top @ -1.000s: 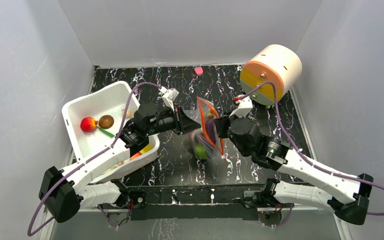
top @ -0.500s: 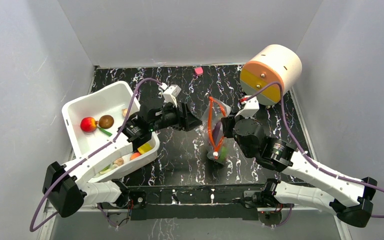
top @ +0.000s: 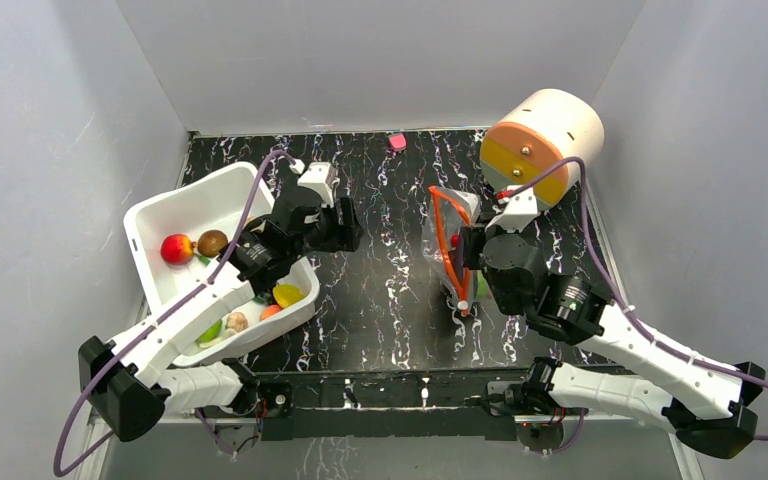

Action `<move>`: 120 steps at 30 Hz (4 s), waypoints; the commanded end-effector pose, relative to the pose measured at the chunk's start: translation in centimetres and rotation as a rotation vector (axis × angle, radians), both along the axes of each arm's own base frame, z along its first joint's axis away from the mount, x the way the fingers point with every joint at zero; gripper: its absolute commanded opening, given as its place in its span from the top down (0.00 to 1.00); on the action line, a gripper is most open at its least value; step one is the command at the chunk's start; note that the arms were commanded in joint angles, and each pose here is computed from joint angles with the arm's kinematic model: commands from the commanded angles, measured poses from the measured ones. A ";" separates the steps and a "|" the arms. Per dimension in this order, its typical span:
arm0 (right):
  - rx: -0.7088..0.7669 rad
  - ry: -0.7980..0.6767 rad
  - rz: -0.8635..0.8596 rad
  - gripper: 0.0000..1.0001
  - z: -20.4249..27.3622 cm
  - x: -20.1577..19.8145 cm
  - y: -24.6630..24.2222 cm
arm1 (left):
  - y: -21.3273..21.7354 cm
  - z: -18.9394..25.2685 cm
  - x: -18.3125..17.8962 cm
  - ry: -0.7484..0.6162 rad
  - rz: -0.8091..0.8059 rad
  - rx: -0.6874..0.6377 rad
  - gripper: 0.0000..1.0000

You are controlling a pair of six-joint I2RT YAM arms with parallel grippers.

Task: Place the food in the zip-top bag and seal the zipper
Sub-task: Place the fake vegetable in the zipper food storage bag, then pick up the fake vegetable from the bin, then place the fake vegetable in the zipper food storage bag.

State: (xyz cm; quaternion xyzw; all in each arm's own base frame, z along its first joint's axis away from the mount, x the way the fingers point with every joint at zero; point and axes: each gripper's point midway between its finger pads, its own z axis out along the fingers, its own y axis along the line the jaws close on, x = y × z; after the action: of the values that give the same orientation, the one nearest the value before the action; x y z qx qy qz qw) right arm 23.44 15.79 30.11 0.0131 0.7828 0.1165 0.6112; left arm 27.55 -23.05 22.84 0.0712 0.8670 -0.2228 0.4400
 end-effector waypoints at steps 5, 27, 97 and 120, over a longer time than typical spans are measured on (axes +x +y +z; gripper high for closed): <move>0.061 0.030 0.114 1.00 -1.7 0.4 4.0 | 7.2 -0.9 1.8 0.034 0.220 0.059 0.37; 0.235 0.095 0.306 1.00 -3.4 -0.5 9.9 | 21.9 -4.3 6.3 0.106 0.716 -0.062 0.50; 0.241 0.104 0.315 1.00 -3.3 -0.6 10.3 | 27.4 -15.3 11.4 0.328 0.810 -0.102 0.77; 0.330 0.156 0.359 1.00 -2.6 -0.1 13.8 | 13.7 2.4 1.2 0.075 0.160 -0.557 0.79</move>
State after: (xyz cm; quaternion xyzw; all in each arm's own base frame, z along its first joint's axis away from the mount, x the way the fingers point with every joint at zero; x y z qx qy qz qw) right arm 22.70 28.53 23.00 -0.0397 0.8216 0.3021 0.4818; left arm 30.50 -6.79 22.38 -0.1716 0.8136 -0.3544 0.4277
